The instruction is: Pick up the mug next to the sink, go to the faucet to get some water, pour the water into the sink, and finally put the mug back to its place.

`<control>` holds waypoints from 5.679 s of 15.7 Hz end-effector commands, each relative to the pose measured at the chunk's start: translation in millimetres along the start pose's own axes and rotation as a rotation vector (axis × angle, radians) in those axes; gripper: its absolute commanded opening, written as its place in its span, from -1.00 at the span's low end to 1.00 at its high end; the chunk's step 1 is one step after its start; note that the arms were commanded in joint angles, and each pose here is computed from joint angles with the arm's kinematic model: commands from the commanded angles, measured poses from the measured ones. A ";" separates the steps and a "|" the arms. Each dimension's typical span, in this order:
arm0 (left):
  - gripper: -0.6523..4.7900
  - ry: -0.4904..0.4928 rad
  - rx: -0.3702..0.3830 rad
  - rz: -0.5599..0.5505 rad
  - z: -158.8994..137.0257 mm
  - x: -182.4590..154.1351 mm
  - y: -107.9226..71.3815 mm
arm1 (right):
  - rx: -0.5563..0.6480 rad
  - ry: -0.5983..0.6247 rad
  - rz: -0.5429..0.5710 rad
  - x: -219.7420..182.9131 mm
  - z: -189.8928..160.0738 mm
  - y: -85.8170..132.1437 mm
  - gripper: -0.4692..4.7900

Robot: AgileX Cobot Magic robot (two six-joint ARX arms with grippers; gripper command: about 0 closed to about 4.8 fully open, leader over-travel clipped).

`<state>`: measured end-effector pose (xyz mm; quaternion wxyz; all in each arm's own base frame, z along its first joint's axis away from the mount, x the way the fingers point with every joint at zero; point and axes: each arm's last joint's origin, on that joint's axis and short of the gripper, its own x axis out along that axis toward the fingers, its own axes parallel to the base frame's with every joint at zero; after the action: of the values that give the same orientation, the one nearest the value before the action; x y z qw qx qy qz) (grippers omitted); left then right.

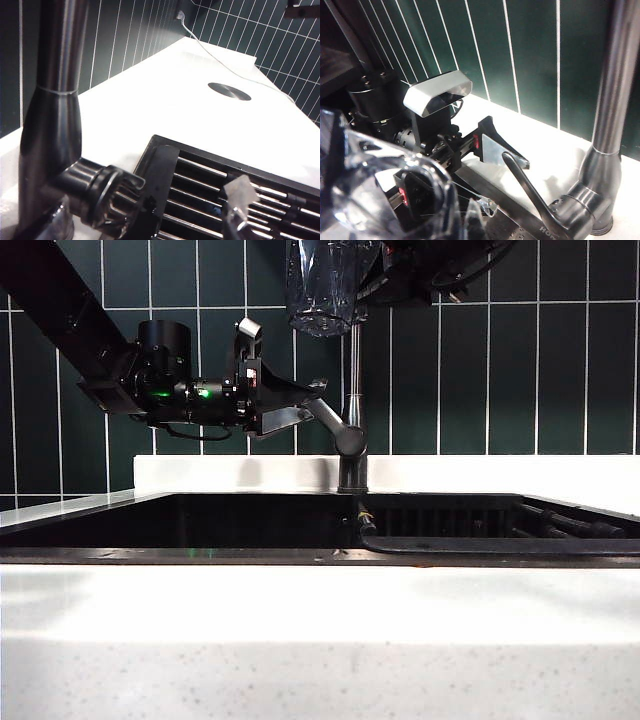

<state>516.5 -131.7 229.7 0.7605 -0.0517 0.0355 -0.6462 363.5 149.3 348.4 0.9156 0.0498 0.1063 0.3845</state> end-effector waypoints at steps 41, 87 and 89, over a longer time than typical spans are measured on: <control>0.46 -0.047 0.103 0.015 11.5 2.9 -3.1 | -0.058 -0.021 -0.016 -2.7 10.8 1.9 -0.85; -0.78 -0.020 0.214 0.720 29.8 -95.4 -125.9 | -0.129 0.044 -0.129 -10.3 4.7 -14.0 -0.85; -0.78 -0.022 0.210 0.818 23.8 -98.0 -167.2 | -0.145 0.007 -0.154 -9.8 0.7 -15.9 -0.85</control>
<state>349.6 -59.2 271.0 0.9498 0.0345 -0.0136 -0.3105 370.4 130.7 335.6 0.9388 -0.0285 0.1268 0.3189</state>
